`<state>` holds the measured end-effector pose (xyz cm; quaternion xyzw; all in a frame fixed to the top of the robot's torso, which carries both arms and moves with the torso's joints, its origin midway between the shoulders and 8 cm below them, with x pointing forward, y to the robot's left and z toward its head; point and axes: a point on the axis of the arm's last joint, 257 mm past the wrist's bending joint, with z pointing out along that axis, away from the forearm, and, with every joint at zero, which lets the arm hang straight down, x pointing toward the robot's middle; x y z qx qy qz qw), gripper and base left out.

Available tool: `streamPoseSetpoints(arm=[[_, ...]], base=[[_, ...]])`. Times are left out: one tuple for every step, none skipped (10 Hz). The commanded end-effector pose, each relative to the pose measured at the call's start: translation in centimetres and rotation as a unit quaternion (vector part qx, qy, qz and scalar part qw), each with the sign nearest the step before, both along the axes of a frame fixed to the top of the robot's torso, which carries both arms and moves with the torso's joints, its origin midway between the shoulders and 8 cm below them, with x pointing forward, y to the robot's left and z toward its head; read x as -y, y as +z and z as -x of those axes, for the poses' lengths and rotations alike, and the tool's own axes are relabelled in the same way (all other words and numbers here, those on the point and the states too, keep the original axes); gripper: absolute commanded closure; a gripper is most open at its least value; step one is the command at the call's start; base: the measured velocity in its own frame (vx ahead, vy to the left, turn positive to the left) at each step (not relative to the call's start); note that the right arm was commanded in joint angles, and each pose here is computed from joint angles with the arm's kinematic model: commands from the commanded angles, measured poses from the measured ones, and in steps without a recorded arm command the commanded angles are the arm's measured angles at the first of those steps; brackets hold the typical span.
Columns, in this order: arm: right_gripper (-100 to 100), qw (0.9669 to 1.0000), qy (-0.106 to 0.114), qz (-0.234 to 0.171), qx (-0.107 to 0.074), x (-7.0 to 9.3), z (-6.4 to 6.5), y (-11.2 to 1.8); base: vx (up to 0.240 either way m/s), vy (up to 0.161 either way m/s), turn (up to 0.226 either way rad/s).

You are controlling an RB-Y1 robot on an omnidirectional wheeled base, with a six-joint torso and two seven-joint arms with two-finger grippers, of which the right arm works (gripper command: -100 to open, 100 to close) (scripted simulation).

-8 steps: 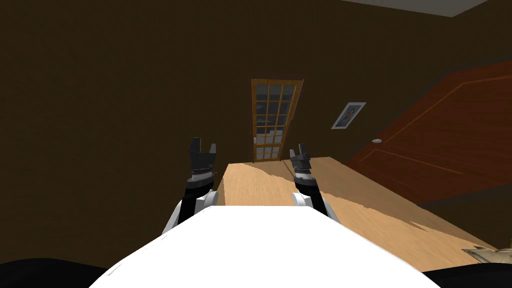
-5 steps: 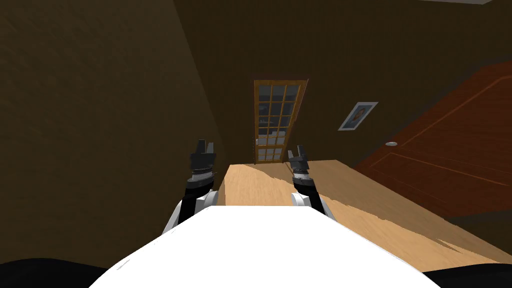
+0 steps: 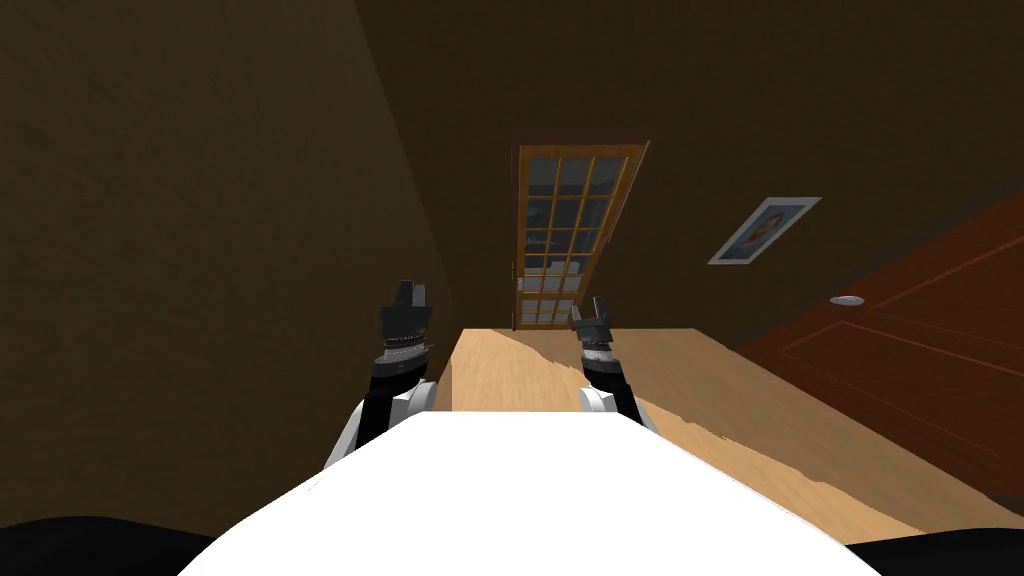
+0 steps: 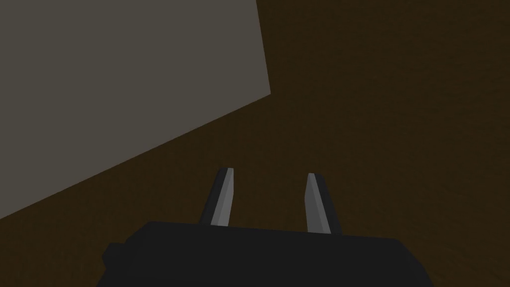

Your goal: Pull the door open

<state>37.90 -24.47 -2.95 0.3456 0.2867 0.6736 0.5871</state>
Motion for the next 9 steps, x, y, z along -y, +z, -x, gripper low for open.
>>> streamPoseSetpoints(arm=[[-100, 0.9993, 0.019, -0.032, -0.007, 0.1, -0.4, -1.3], [-100, 0.9987, 0.026, -0.044, -0.010, 0.2, -0.5, -1.8], [-100, 0.9978, 0.032, -0.057, -0.013, 0.3, -0.6, -2.4], [-100, 0.9966, 0.039, -0.071, -0.016, 0.3, -0.8, -3.0], [-100, 0.9951, 0.046, -0.085, -0.019, 0.4, -0.9, -3.5], [-100, 0.9934, 0.053, -0.099, -0.022, 0.5, -1.1, -4.1], [-100, 0.9915, 0.059, -0.113, -0.025, 0.7, -1.2, -4.7], [-100, 0.9893, 0.065, -0.128, -0.028, 0.8, -1.3, -5.4], [-100, 0.9867, 0.071, -0.143, -0.031, 0.9, -1.4, -6.0]], base=[[0.129, -0.002, 0.134], [0.124, 0.010, 0.129], [0.093, 0.019, 0.095], [0.084, 0.015, 0.096], [0.109, 0.000, 0.106], [0.108, -0.008, 0.113], [0.099, 0.004, 0.102], [0.109, 0.013, 0.105], [0.104, 0.016, 0.121]])
